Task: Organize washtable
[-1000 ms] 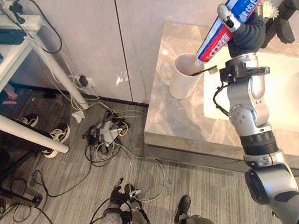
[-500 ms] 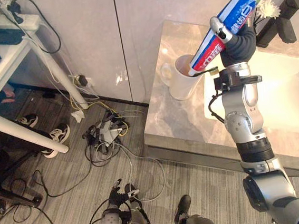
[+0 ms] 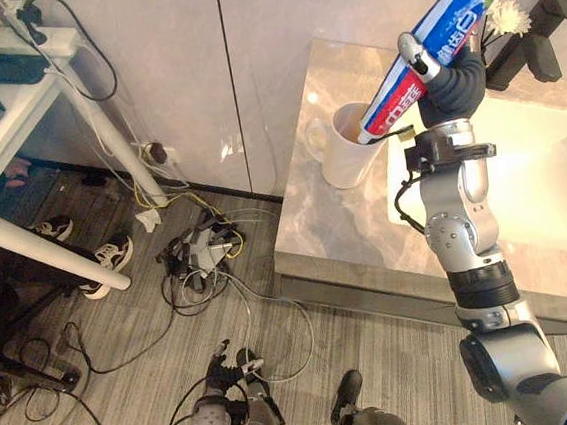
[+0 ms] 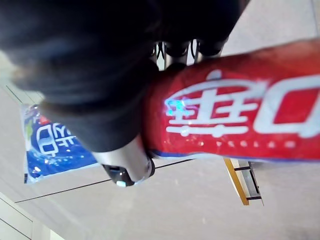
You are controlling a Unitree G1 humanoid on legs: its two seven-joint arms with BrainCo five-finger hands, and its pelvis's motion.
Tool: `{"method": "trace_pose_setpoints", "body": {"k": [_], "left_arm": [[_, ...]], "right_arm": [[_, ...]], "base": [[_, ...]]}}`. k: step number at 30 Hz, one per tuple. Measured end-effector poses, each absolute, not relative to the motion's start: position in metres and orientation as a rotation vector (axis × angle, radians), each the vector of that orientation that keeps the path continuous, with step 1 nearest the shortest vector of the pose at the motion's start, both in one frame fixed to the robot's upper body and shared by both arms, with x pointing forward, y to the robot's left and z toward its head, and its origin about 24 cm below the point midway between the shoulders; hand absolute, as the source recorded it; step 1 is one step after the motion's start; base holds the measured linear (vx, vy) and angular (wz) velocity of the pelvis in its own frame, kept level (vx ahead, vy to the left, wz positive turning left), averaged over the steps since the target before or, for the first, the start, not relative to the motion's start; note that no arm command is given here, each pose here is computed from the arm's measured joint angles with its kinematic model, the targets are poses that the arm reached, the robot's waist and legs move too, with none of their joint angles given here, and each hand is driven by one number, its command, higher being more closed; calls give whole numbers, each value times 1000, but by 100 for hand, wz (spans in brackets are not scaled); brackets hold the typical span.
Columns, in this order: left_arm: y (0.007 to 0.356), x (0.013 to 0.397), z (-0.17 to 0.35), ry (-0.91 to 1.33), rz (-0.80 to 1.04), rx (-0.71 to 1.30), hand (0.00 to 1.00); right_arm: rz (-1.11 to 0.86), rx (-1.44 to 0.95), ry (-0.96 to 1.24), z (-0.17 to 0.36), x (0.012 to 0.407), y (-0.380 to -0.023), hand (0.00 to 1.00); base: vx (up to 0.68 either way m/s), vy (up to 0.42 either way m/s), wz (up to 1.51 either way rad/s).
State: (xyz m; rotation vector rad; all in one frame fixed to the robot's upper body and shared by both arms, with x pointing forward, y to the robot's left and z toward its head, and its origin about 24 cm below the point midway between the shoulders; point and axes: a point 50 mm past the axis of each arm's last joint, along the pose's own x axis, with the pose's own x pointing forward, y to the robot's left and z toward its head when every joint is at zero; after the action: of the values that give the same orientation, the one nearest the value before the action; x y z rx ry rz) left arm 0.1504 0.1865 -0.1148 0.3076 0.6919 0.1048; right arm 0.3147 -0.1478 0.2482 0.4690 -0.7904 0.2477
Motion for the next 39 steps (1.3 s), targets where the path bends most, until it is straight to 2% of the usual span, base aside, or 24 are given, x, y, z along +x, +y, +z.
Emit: {"method": "trace_pose_setpoints", "body": {"k": [39], "left_arm": [[187, 152, -114, 683, 115, 307, 0]], "right_arm": [[229, 483, -826, 257, 309, -147, 100]], "base": [[0, 0, 0]]}}
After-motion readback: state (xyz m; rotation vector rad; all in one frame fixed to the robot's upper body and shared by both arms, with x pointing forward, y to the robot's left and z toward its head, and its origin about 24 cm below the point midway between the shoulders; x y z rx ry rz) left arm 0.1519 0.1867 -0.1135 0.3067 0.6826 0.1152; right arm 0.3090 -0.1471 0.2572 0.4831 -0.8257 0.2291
